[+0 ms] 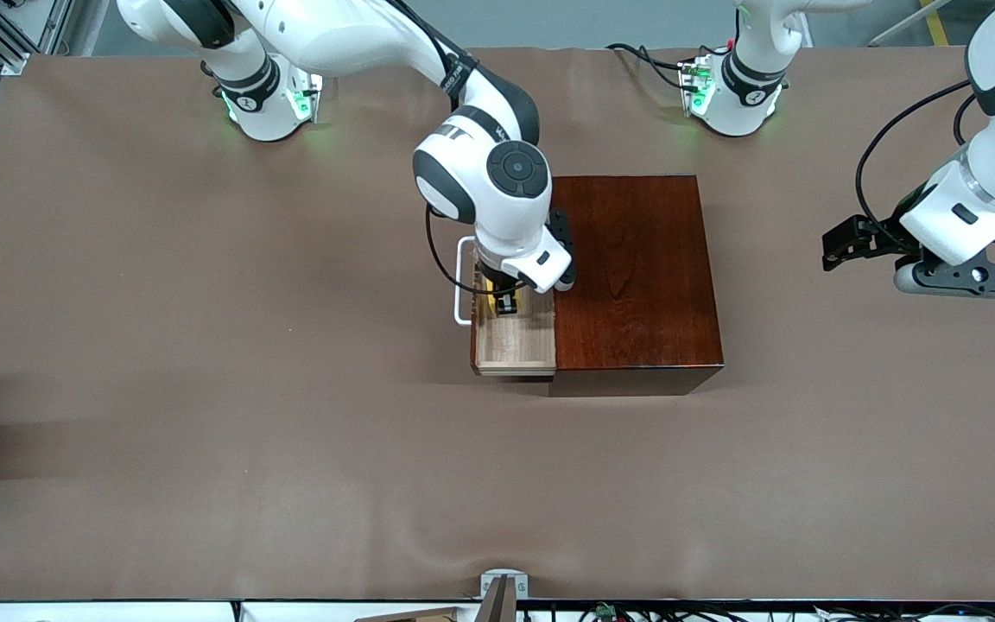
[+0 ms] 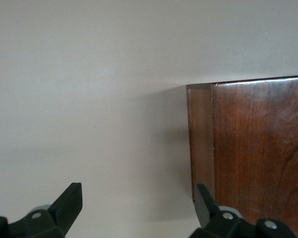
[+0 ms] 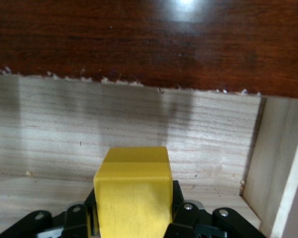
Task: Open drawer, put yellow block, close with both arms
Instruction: 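Lower the cube into the drawer and open the right gripper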
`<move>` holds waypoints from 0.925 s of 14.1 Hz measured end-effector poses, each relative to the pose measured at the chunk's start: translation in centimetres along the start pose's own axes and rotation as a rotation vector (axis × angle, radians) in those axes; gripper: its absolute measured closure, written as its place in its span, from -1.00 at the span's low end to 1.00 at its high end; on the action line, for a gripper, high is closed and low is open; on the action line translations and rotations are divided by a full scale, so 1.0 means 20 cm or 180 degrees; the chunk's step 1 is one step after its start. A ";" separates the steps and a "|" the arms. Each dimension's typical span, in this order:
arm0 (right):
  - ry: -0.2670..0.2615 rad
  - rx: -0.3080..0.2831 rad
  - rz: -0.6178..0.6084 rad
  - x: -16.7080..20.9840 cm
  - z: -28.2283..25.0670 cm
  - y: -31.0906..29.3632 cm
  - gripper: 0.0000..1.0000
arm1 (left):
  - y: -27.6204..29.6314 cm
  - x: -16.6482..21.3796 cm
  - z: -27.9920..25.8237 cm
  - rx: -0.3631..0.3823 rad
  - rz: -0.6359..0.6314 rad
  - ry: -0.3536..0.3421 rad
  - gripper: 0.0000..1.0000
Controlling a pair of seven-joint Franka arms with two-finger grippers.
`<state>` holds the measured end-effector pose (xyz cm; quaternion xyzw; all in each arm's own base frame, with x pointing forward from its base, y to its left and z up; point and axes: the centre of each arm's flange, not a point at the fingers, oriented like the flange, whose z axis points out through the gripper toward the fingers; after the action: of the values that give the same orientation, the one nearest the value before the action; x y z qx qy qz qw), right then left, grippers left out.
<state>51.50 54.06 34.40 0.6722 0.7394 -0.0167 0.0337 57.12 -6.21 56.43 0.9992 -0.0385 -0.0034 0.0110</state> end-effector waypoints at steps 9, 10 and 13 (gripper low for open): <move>-0.0085 -0.0032 0.0147 0.13 0.12 -0.09 -0.20 | -0.04 0.00 0.00 0.0003 -0.0048 0.0004 -1.00; -0.0095 -0.0045 0.0147 0.13 0.12 -0.09 -0.20 | -0.04 0.00 0.00 0.0003 -0.0048 0.0004 -1.00; -0.0110 -0.0079 0.0153 0.12 0.07 -0.08 -0.67 | -0.04 0.00 -0.02 0.0002 -0.0048 0.0022 -1.00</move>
<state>49.71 56.27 32.69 0.6890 0.7225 -0.0183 0.0552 57.26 -5.37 56.76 0.9995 -0.0309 0.0001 0.0108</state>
